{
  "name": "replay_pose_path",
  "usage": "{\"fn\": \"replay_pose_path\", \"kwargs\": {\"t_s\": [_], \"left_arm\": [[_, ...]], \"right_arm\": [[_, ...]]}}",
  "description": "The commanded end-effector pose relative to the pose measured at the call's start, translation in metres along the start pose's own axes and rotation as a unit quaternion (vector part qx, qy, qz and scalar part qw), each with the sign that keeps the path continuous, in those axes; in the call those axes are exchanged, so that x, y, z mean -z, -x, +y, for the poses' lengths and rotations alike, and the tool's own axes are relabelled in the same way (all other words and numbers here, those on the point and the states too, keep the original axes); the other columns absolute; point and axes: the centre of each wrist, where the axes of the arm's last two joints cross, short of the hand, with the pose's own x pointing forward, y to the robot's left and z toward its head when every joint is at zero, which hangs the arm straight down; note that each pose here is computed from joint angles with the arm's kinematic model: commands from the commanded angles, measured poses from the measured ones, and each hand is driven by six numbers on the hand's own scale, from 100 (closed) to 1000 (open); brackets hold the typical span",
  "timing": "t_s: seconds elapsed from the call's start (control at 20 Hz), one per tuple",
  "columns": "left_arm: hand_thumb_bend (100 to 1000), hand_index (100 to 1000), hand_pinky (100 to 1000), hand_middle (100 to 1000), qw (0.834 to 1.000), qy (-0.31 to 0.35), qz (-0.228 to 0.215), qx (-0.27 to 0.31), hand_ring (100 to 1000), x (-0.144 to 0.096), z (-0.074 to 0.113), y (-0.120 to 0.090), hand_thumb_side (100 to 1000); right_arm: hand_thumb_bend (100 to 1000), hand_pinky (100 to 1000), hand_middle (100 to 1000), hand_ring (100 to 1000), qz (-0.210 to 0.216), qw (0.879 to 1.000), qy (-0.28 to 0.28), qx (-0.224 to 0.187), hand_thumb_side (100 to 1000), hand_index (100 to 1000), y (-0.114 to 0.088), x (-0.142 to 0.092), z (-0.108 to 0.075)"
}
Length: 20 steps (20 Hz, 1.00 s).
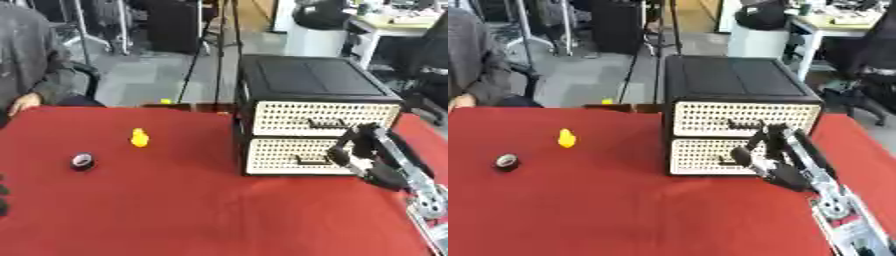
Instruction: Pick up objects from table and place into drawer.
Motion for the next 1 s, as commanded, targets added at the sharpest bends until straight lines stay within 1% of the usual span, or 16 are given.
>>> {"fn": "replay_pose_path", "kwargs": {"t_s": [0.05, 0.85, 0.95, 1.0], "left_arm": [[168, 811, 533, 603, 1.0, 0.003, -0.007, 0.015, 546, 0.0026, 0.0079, -0.0074, 910], [165, 812, 534, 609, 1.0, -0.001, -0.01, 0.018, 551, 0.0039, 0.0104, -0.0089, 900], [165, 812, 534, 608, 1.0, 0.0, -0.011, 0.018, 550, 0.0042, 0.0101, -0.0089, 901], [165, 812, 534, 608, 1.0, 0.001, -0.011, 0.017, 550, 0.0042, 0.0099, -0.0088, 901]], "right_arm": [[764, 273, 100, 100, -0.012, 1.0, 0.005, -0.011, 783, 487, -0.0055, 0.0028, -0.0092], [766, 273, 100, 100, -0.012, 1.0, 0.005, -0.013, 783, 488, -0.0056, 0.0032, -0.0101], [775, 271, 100, 100, -0.013, 1.0, 0.005, -0.019, 788, 523, -0.0066, 0.0057, -0.0124], [775, 270, 100, 100, -0.015, 1.0, 0.005, -0.023, 788, 523, -0.0078, 0.0076, -0.0137]]}}
